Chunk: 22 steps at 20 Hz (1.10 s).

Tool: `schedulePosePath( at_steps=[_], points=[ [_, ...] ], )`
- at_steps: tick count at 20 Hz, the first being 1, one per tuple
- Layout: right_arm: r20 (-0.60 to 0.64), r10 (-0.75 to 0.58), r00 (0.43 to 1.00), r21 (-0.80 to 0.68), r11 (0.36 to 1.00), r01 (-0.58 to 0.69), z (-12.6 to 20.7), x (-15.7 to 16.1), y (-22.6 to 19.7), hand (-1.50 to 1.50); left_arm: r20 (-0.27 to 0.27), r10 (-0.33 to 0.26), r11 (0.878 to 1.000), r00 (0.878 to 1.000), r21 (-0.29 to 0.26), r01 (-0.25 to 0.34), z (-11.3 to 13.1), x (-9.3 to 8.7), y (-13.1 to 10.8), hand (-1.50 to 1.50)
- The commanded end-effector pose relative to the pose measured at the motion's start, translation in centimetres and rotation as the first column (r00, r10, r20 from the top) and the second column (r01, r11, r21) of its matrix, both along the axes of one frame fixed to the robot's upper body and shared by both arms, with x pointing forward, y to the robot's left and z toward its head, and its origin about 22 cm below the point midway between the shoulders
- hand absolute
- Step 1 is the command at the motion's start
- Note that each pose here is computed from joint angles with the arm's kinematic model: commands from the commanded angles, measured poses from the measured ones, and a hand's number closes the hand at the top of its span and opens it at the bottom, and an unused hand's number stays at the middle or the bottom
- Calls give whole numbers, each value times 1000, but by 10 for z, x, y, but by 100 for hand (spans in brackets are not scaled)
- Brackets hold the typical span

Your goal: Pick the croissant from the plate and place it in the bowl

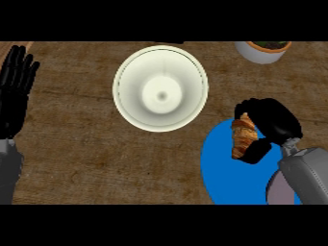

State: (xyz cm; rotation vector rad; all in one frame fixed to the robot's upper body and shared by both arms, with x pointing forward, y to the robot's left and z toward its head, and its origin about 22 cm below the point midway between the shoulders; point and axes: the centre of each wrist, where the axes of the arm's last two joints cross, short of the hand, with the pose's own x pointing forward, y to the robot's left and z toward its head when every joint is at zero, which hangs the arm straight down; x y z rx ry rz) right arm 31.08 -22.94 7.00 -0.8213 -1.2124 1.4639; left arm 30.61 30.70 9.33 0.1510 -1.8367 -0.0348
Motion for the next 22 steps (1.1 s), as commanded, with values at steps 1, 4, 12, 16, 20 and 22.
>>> schedulePosePath(
  at_steps=[1,4,12,16,20,22],
  points=[
    [35,165,986,-43,986,-163,46,33,-24,150,34,-50,999,998,7,50,10,7,-10,0],
    [65,221,973,-50,975,-218,75,50,-52,150,39,-74,997,996,-4,74,12,10,-19,0],
    [232,343,910,94,923,-372,143,81,-107,150,22,-75,997,997,-7,75,7,12,-26,0],
    [333,422,843,195,844,-500,176,94,-116,150,26,-75,997,997,6,75,10,15,-25,0],
    [385,501,775,298,727,-619,197,106,-116,150,19,-64,998,998,-1,64,9,22,-27,0],
    [389,513,765,372,672,-640,195,111,-122,150,3,-45,999,999,3,45,6,16,-29,0]
  ],
)
